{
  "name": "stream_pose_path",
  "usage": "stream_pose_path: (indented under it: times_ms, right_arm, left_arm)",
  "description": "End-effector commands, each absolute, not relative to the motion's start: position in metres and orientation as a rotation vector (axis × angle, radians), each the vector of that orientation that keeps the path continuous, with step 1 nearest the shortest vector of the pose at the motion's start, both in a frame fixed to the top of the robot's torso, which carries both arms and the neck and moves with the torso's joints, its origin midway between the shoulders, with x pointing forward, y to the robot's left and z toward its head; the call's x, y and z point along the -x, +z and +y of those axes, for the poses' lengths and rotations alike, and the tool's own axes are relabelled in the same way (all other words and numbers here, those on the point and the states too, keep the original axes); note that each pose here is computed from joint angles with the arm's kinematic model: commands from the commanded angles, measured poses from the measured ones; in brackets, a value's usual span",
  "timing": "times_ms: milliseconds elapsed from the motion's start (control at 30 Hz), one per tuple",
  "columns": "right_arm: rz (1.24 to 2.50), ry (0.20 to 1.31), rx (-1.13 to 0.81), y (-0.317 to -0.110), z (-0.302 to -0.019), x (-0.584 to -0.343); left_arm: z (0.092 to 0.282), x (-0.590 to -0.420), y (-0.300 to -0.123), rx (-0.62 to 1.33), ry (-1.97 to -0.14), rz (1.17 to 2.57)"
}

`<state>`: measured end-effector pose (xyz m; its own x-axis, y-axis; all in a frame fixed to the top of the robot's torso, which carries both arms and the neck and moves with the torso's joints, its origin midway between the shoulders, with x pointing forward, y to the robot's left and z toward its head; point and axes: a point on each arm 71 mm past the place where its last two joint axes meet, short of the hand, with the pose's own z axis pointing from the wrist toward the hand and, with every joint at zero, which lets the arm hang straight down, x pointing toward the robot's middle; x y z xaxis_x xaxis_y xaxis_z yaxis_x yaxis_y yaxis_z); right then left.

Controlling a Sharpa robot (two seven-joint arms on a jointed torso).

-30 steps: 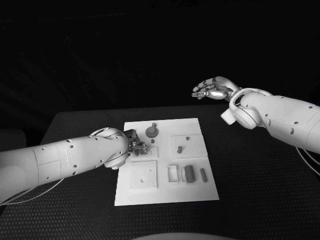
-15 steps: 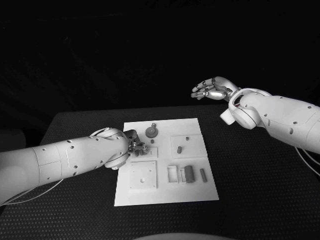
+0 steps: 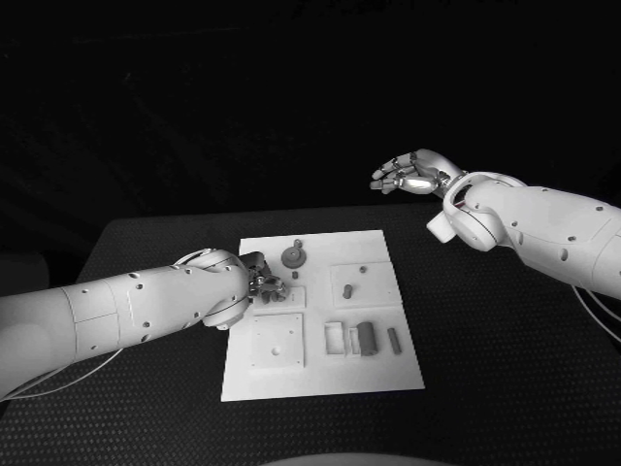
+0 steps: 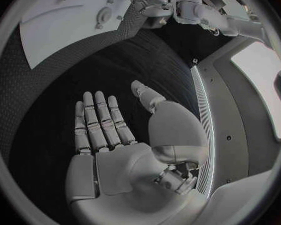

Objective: Assemble the parts on the task board

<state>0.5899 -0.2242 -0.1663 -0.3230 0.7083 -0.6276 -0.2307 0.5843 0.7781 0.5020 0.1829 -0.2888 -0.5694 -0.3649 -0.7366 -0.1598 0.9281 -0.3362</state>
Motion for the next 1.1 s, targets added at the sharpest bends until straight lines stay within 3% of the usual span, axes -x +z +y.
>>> stream_pose_path:
  times_ms: [33,767,900,1100]
  right_arm:
    - [1.65,1.004,-0.393,-0.167,-0.223,-0.589]
    - [1.647,1.001,-0.395,-0.167,-0.225,-0.589]
    - [1.647,0.998,-0.396,-0.167,-0.226,-0.589]
    - [1.647,0.995,-0.4,-0.168,-0.228,-0.59]
  left_arm:
    - [0.181,-0.502,-0.289,0.38,-0.309,2.182]
    - [0.192,-0.501,-0.289,0.426,-0.315,2.192]
    - [0.196,-0.495,-0.292,0.522,-0.376,2.308]
    - [0.196,-0.5,-0.276,0.592,-0.485,2.34]
